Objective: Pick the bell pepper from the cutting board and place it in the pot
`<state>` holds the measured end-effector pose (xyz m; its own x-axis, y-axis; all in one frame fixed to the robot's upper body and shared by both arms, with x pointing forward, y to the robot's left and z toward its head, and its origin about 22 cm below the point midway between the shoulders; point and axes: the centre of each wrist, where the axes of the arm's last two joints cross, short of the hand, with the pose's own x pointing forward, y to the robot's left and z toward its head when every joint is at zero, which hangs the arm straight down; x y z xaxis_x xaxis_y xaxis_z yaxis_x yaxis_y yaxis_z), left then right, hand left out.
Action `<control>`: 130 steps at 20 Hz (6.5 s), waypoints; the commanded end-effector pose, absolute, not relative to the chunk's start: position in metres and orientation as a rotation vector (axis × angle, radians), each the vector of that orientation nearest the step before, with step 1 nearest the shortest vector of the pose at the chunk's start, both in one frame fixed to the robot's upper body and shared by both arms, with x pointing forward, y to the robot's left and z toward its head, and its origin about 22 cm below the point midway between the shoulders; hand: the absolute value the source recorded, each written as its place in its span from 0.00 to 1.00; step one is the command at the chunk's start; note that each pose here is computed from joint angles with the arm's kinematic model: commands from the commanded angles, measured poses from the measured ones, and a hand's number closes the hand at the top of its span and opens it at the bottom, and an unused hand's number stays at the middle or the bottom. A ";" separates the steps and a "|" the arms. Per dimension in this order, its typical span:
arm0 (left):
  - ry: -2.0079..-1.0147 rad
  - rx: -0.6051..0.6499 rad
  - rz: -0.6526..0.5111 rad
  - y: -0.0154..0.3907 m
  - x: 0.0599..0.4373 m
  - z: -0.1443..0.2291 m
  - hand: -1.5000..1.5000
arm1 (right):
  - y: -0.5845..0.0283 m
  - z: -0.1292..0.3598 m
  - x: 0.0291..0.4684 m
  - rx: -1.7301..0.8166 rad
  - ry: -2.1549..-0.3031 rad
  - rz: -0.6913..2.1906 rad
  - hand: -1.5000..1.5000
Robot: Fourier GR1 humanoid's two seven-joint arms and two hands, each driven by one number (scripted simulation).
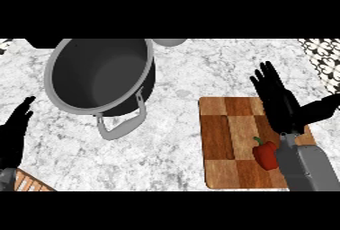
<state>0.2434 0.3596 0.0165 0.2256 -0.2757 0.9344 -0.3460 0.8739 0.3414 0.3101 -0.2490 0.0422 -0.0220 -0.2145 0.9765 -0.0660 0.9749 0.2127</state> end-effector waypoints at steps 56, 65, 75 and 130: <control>-1.394 0.405 -0.162 0.319 0.263 0.009 0.50 | -0.292 0.112 0.242 -0.724 -0.533 0.927 0.00; -1.397 0.401 -0.148 0.331 0.258 0.008 0.50 | -0.266 0.078 0.248 -0.698 -0.471 0.937 0.00; -1.394 0.418 -0.167 0.334 0.254 0.007 0.50 | -0.272 0.066 0.269 -0.713 -0.447 0.958 0.00; -1.400 0.388 -0.176 0.329 0.260 0.002 0.50 | 0.015 0.218 0.263 -0.247 -2.206 1.231 1.00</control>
<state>0.2698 0.3232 0.0027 0.1750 -0.2256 0.9584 -0.1630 0.9533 0.2542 0.2400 0.0127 0.2079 -0.8157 0.4421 0.3731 -0.1095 0.5154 -0.8499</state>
